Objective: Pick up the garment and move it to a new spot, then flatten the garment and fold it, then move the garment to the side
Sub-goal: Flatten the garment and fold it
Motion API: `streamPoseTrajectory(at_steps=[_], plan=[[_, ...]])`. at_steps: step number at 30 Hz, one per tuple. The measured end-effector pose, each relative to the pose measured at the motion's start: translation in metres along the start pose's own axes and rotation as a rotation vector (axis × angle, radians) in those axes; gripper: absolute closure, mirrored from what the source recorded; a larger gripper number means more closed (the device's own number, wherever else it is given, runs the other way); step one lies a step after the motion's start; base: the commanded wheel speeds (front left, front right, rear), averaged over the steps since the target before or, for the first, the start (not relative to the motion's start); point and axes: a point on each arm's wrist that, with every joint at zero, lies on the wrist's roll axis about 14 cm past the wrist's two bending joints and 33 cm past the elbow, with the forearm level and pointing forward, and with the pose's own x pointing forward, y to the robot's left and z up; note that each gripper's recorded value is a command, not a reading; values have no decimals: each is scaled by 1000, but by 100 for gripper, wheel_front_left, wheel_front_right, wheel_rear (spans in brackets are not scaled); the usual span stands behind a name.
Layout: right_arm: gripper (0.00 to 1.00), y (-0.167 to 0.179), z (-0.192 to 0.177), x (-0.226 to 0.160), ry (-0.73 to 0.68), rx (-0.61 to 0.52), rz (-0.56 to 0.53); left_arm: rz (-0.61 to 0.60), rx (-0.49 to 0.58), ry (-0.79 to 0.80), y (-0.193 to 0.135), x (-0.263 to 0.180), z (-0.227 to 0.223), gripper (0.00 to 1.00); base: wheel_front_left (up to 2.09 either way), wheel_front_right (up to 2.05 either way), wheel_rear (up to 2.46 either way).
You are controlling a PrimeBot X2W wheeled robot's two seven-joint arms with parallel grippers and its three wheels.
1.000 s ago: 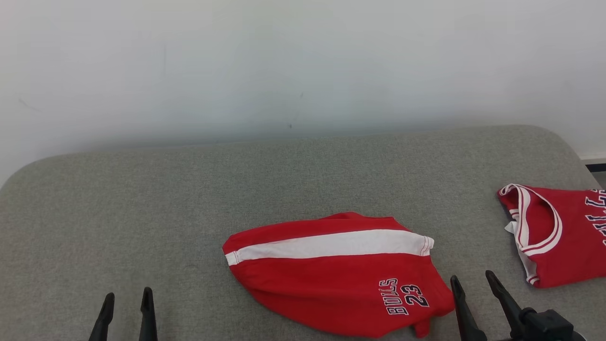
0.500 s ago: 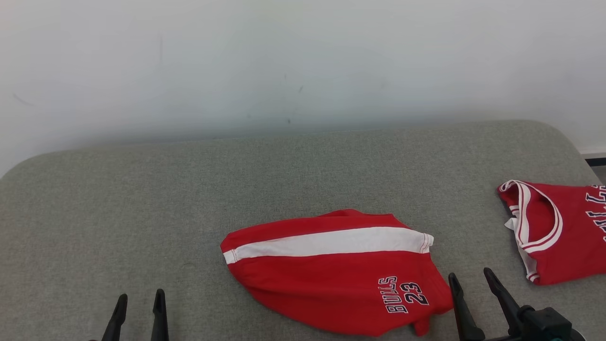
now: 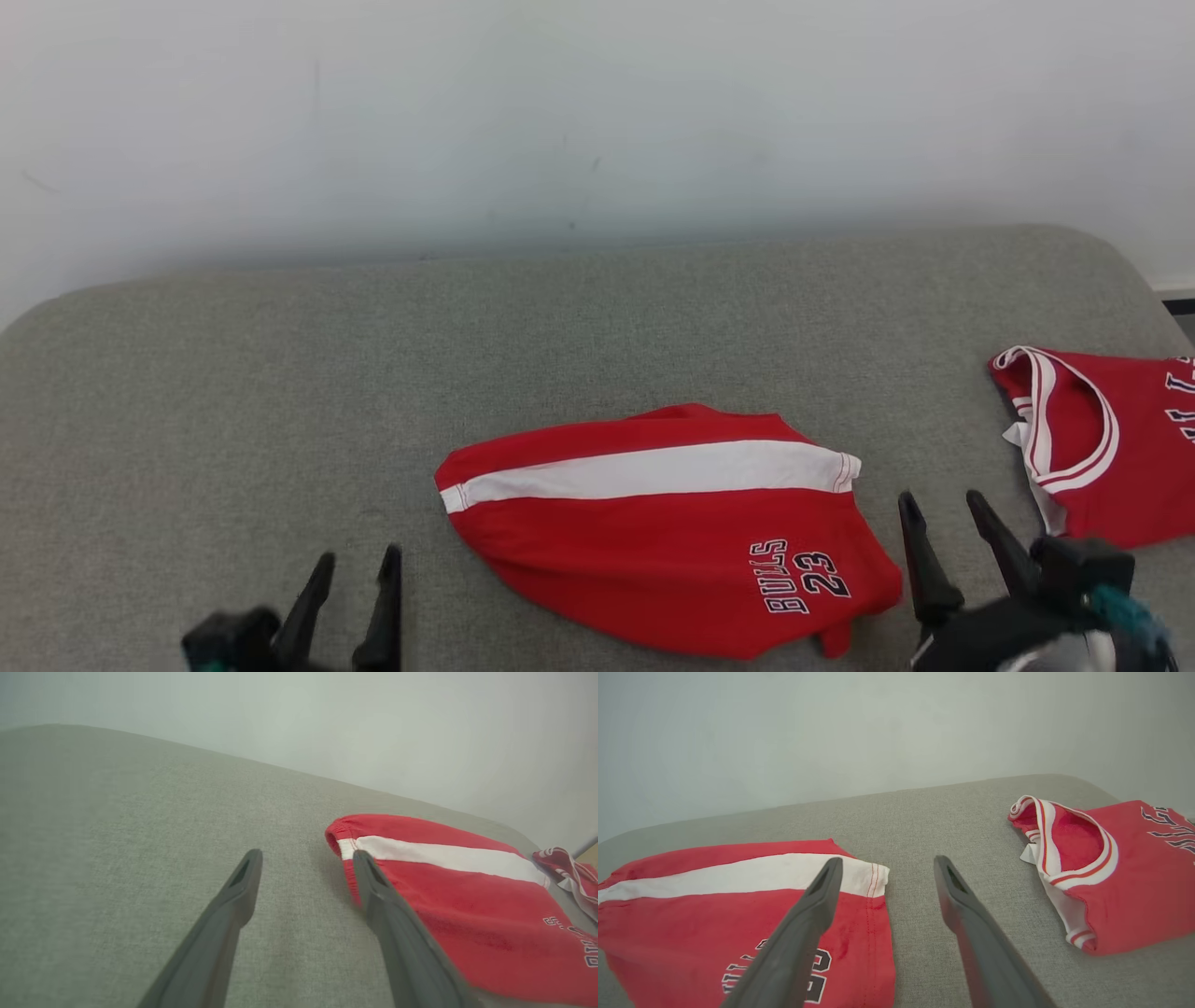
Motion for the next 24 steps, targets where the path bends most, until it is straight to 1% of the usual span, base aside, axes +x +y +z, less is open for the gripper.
streamPoseTrajectory(at_steps=[3,7,9,11,13,19,23,24], plan=[[0,0,1,16,58,16,-3,-35,-24,44,-12,21,0,0,0,0,0],[0,-1,-11,33,189,14,-2,-72,-58,139,-26,41,-10,0,0,0,0],[0,0,-6,43,196,-4,3,-65,-72,210,-26,49,-20,0,0,0,0],[0,2,0,52,193,-18,14,-49,-127,260,-24,55,-27,0,0,0,0],[0,4,0,58,201,-27,23,-61,-128,303,-28,62,-32,0,0,0,0],[0,0,-5,69,217,-46,24,-98,-162,349,-41,78,-40,0,0,0,0],[0,-4,-9,72,227,-51,20,-113,-163,375,-46,82,-48,0,0,0,0],[0,-4,-10,72,228,-51,18,-115,-164,379,-47,82,-49,12,0,0,0]])
